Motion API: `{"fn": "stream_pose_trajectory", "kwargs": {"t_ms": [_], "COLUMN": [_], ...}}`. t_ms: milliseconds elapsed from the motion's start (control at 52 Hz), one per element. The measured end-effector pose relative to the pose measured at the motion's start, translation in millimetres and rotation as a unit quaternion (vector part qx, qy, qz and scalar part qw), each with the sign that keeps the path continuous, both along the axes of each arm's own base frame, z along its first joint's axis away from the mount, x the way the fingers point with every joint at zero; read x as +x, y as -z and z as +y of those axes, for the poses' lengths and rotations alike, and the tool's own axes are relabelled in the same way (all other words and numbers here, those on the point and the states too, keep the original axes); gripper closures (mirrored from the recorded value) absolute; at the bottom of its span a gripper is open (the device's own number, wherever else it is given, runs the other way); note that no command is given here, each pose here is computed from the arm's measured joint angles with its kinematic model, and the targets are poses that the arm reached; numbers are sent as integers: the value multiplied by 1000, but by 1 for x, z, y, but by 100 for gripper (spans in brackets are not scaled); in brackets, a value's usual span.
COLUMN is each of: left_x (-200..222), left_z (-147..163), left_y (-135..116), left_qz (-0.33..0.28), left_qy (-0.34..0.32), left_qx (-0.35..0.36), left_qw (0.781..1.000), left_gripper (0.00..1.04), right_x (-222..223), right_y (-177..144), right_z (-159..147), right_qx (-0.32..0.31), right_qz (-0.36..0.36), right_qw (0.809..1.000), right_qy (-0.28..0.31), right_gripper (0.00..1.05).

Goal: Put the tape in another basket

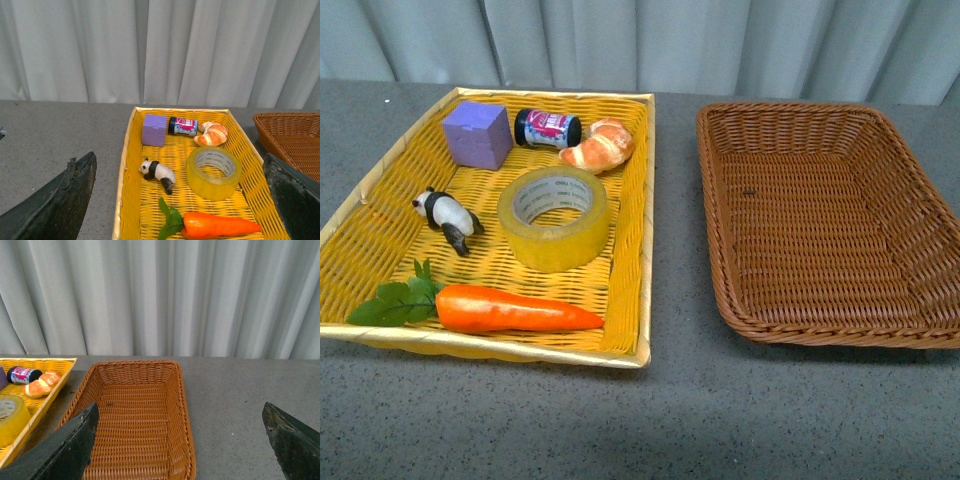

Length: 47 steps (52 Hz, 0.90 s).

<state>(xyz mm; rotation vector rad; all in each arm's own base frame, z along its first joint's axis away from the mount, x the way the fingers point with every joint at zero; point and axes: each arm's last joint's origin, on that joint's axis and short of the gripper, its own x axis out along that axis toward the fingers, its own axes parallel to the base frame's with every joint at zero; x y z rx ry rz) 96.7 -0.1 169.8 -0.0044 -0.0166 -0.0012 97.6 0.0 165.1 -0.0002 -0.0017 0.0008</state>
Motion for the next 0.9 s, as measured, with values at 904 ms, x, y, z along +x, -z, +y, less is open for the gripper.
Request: {"fn": "stream_pose_trajectory", "kwargs": {"t_ms": [904], "left_x": [10], "left_z": [2], "left_y": [6], "left_qz": [102], "left_qy": [-57], "left_qx": [-36], "left_qw": [992], "left_gripper": [6], "right_x": [0], "right_y": [0], "right_z": [0], "right_qx": [0], "right_qz": [0], "right_qw": [1000], "right_qy": [0], "right_gripper": [9]}}
